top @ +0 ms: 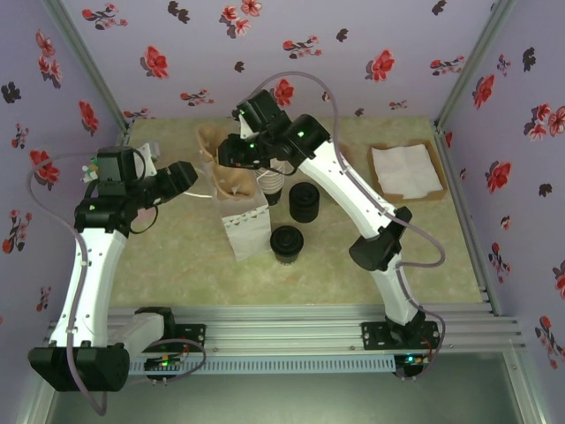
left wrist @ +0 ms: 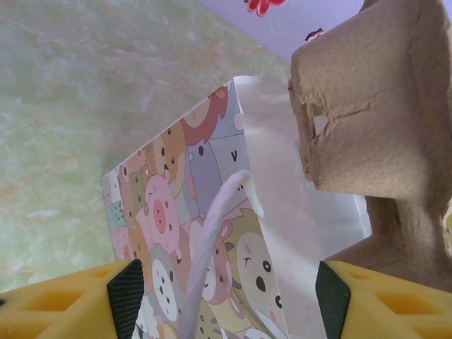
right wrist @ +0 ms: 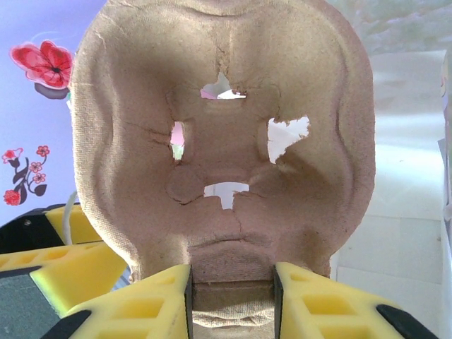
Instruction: Pack the takeout coffee
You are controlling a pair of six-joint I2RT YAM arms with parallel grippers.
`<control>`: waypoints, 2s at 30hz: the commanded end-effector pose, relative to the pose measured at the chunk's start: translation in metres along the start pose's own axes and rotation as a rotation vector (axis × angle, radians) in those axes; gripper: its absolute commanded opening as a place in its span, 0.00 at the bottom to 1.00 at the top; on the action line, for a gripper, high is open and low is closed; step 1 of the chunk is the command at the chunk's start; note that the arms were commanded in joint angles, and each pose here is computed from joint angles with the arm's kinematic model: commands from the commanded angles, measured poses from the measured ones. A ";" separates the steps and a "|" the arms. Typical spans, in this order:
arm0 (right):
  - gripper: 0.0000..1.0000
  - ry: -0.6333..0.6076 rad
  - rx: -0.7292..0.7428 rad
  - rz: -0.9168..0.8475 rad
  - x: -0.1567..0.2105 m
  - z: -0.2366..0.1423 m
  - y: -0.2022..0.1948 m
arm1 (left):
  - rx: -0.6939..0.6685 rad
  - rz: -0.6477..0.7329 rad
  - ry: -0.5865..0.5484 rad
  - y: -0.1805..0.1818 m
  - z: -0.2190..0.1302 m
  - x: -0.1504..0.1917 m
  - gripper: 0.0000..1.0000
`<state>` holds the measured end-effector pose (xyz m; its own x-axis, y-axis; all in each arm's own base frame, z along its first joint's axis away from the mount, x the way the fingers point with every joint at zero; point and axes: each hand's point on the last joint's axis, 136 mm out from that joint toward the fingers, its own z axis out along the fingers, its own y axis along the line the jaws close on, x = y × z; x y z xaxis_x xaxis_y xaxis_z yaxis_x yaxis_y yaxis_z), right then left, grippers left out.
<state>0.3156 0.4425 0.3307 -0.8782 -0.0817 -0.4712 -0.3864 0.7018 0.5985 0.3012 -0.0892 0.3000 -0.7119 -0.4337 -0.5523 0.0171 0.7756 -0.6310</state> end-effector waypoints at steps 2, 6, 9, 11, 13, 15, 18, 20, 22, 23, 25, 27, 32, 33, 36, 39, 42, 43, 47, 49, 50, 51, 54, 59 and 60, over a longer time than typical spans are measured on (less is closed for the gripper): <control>0.31 -0.029 0.067 -0.013 0.001 -0.009 -0.007 | 0.021 -0.003 -0.009 -0.002 -0.001 -0.002 0.64; 0.31 -0.025 0.095 -0.016 0.002 -0.006 -0.013 | 0.023 -0.004 -0.004 -0.001 0.000 0.000 0.58; 0.31 -0.021 0.113 -0.023 0.005 -0.006 -0.015 | 0.023 -0.005 -0.002 -0.001 0.000 0.002 0.53; 0.31 -0.017 0.119 -0.026 0.007 -0.005 -0.016 | 0.023 -0.007 -0.001 0.000 0.000 0.002 0.51; 0.31 -0.014 0.131 -0.030 0.009 -0.005 -0.017 | 0.021 -0.008 0.000 0.001 0.001 0.003 0.50; 0.31 -0.006 0.134 -0.034 0.012 -0.002 -0.017 | 0.021 -0.008 0.000 0.001 0.001 0.003 0.50; 0.31 0.005 0.131 -0.040 0.016 0.001 -0.015 | 0.023 -0.006 0.000 0.001 0.001 0.003 0.49; 0.31 0.006 0.128 -0.045 0.017 0.001 -0.013 | 0.022 -0.009 0.004 0.002 0.002 0.004 0.49; 0.31 0.004 0.127 -0.055 0.018 0.000 -0.011 | 0.022 -0.008 0.003 0.002 0.003 0.004 0.48; 0.31 0.002 0.127 -0.058 0.018 0.001 -0.010 | 0.021 -0.008 0.003 0.002 0.003 0.004 0.48; 0.31 -0.002 0.128 -0.065 0.019 -0.001 -0.008 | 0.021 -0.011 0.004 0.003 0.003 0.004 0.47; 0.31 0.007 0.134 -0.066 0.021 0.000 -0.010 | 0.020 -0.012 0.006 0.003 0.004 0.005 0.46; 0.30 0.022 0.147 -0.066 0.025 0.005 -0.015 | 0.020 -0.014 0.007 0.004 0.005 0.006 0.45; 0.30 0.023 0.152 -0.065 0.026 0.006 -0.016 | 0.020 -0.013 0.007 0.004 0.005 0.006 0.44; 0.30 0.019 0.167 -0.067 0.025 0.009 -0.020 | 0.020 -0.014 0.009 0.004 0.005 0.006 0.44; 0.30 0.011 0.185 -0.068 0.024 0.010 -0.024 | 0.019 -0.015 0.008 0.004 0.005 0.006 0.43; 0.30 0.006 0.199 -0.068 0.023 0.012 -0.027 | 0.022 -0.015 0.009 0.004 0.004 0.007 0.43; 0.30 0.002 0.203 -0.066 0.022 0.011 -0.027 | 0.022 -0.014 0.009 0.004 0.004 0.007 0.43; 0.30 -0.005 0.216 -0.059 0.019 0.013 -0.032 | 0.025 -0.014 0.009 0.003 0.005 0.006 0.42; 0.30 -0.006 0.217 -0.055 0.018 0.014 -0.034 | 0.027 -0.014 0.010 0.003 0.005 0.007 0.42; 0.30 -0.008 0.219 -0.054 0.017 0.015 -0.034 | 0.026 -0.015 0.011 0.003 0.005 0.007 0.41; 0.30 -0.005 0.219 -0.052 0.018 0.016 -0.035 | 0.025 -0.015 0.010 0.003 0.005 0.007 0.41; 0.30 0.001 0.223 -0.048 0.018 0.021 -0.037 | 0.026 -0.017 0.012 0.004 0.005 0.007 0.41; 0.29 0.026 0.223 -0.044 0.024 0.029 -0.039 | 0.028 -0.018 0.014 0.004 0.006 0.008 0.41; 0.29 0.026 0.225 -0.045 0.024 0.030 -0.039 | 0.026 -0.019 0.016 0.005 0.007 0.008 0.41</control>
<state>0.3135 0.4309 0.2922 -0.8652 -0.1215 -0.4865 -0.3620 0.8227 0.4384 0.3007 -0.0913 0.2860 -0.7303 -0.4362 -0.5258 0.0046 0.7665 -0.6423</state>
